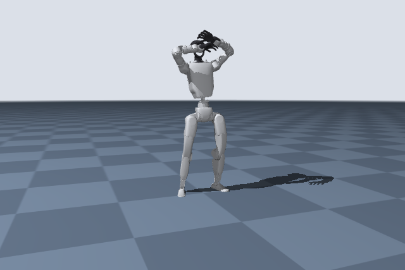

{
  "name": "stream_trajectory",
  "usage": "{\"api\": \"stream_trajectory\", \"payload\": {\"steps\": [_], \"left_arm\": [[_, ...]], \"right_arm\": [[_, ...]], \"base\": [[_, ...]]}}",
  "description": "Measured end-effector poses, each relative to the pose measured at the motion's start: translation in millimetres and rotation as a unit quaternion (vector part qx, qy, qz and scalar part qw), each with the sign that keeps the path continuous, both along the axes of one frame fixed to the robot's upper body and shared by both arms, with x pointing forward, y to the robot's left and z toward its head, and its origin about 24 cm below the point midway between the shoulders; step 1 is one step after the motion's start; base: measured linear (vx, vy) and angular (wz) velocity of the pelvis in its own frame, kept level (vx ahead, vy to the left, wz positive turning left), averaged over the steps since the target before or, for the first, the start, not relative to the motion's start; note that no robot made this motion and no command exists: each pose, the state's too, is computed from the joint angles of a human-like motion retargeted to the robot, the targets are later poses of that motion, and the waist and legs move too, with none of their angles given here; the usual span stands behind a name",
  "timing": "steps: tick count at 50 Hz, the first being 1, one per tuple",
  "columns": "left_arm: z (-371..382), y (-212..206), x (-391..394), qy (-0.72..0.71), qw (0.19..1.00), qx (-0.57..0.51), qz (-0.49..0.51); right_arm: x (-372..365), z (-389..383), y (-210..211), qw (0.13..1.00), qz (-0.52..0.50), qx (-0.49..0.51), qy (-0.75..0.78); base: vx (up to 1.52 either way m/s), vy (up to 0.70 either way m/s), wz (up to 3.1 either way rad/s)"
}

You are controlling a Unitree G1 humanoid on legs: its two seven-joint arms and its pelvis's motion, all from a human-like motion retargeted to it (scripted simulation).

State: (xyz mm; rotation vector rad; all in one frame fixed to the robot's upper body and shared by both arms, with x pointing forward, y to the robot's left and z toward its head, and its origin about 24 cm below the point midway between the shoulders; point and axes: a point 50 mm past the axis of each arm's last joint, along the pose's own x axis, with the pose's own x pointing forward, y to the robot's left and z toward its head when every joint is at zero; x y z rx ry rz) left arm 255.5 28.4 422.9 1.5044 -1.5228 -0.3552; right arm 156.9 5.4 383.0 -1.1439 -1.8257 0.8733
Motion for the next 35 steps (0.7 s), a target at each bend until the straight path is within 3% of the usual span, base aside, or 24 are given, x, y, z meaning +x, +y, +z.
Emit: {"api": "stream_trajectory", "payload": {"steps": [5, 7, 10, 15, 20, 24, 27, 30, 35], "left_arm": [[-48.4, -31.4, -73.6, -0.127, 0.966, 0.147, -0.17], [-58.1, -39.1, -99.3, -0.159, 0.946, 0.164, -0.232], [-50.3, -43.2, -111.2, -0.18, 0.938, 0.126, -0.269], [13.3, -22.7, -67.4, -0.163, 0.973, -0.044, -0.157], [11.9, -3.3, -18.8, -0.094, 0.995, -0.016, -0.018], [-39.4, -23.6, -52.3, -0.094, 0.982, 0.12, -0.114], [-64.1, -36.6, -93.9, -0.123, 0.952, 0.176, -0.218], [-57.1, -40.2, -106.1, -0.135, 0.947, 0.138, -0.257], [12.1, -15.5, -63.7, -0.135, 0.977, -0.059, -0.151]], "right_arm": [[33.3, 52.2, -21.5, 0.986, -0.069, 0.151, -0.03], [51.7, 59.0, -35.2, 0.978, -0.135, 0.156, -0.029], [65.1, 43.8, -43.7, 0.977, -0.196, 0.087, -0.014], [26.7, -4.2, -22.1, 0.992, -0.111, -0.052, 0.007], [-7.1, 9.3, -12.5, 0.998, 0.015, 0.022, 0.05], [14.4, 41.6, -15.8, 0.993, -0.024, 0.118, 0.005], [42.6, 51.5, -25.9, 0.986, -0.115, 0.119, -0.011], [62.7, 37.6, -34.1, 0.98, -0.192, 0.047, 0.005], [38.5, -6.0, -21.4, 0.984, -0.159, -0.085, -0.008]], "base": [[0.0, 0.0, 0.0], [0.0, 0.0, 0.0], [0.0, 0.0, 0.0], [0.0, 0.0, 0.0], [0.0, 0.0, 0.0], [0.0, 0.0, 0.0], [0.0, 0.0, 0.0], [0.0, 0.0, 0.0], [0.0, 0.0, 0.0]]}}
